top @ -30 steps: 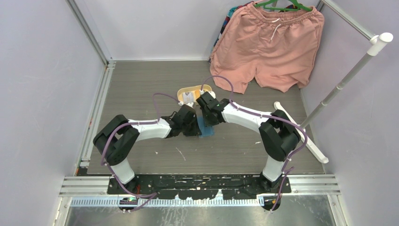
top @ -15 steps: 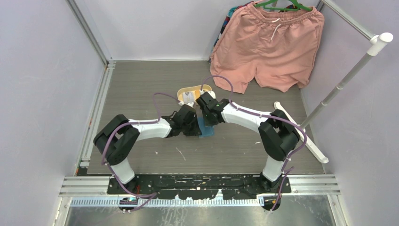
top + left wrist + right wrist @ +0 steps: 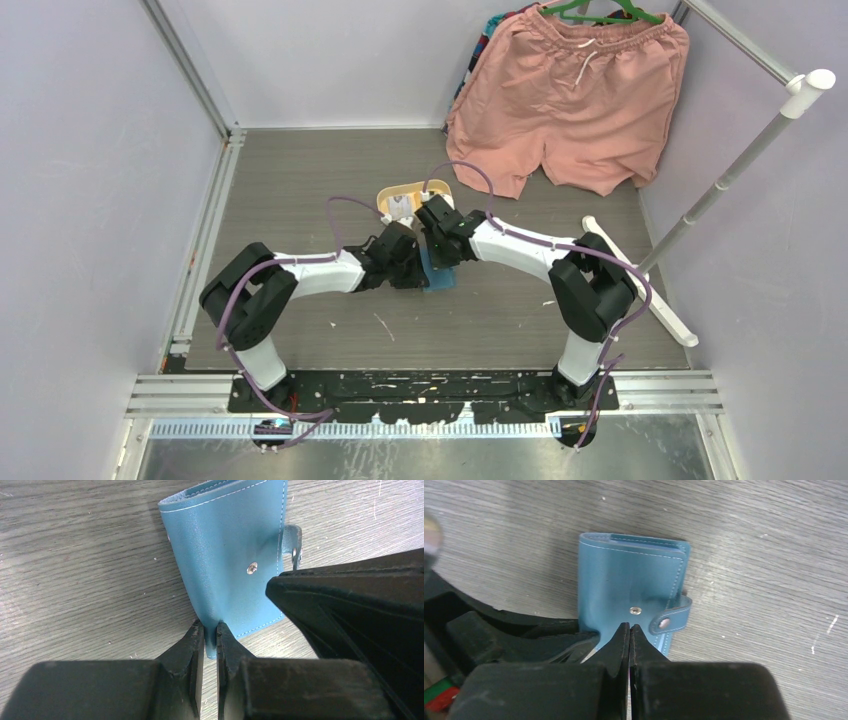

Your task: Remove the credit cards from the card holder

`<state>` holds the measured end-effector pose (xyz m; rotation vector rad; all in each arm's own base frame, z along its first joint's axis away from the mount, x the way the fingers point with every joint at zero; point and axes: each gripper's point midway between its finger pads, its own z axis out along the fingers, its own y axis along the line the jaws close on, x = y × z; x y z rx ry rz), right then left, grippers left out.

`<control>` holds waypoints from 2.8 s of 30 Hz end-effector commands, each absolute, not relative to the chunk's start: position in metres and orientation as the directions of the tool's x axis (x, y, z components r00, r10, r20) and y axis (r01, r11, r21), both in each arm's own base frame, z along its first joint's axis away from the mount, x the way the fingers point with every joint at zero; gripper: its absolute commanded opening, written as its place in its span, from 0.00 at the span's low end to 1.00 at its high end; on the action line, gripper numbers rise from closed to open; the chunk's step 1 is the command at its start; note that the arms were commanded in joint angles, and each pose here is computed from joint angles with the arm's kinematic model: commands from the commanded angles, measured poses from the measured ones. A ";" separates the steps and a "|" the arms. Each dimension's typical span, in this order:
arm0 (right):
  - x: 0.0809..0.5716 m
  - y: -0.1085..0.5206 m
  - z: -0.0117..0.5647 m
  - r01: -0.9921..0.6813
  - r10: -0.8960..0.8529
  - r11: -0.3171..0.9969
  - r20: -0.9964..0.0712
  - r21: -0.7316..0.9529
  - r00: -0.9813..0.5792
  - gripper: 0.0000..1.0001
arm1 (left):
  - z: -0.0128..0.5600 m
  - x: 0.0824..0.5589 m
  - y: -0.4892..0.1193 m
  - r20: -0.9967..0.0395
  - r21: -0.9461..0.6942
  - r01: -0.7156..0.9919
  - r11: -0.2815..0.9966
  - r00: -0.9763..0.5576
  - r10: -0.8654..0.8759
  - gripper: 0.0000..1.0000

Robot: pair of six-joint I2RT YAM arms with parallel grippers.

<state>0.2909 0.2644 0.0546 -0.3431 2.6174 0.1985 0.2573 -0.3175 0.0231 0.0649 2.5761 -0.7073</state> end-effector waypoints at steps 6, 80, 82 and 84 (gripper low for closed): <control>0.295 0.294 0.075 -0.321 -0.176 0.927 -0.528 0.195 -0.830 0.01 | -0.015 0.230 -0.291 -0.359 -0.360 0.151 0.921 -0.933 0.013 0.00; 0.314 0.284 0.053 -0.246 -0.199 0.969 -0.496 0.032 -0.845 0.01 | -0.018 0.227 -0.292 -0.342 -0.358 0.159 0.920 -0.939 0.029 0.00; 0.314 0.283 0.050 -0.245 -0.202 0.969 -0.490 0.025 -0.848 0.01 | -0.019 0.227 -0.292 -0.340 -0.357 0.158 0.921 -0.940 0.030 0.00; 0.313 0.281 0.046 -0.245 -0.206 0.969 -0.482 0.017 -0.851 0.01 | -0.019 0.227 -0.292 -0.340 -0.356 0.159 0.921 -0.940 0.031 0.00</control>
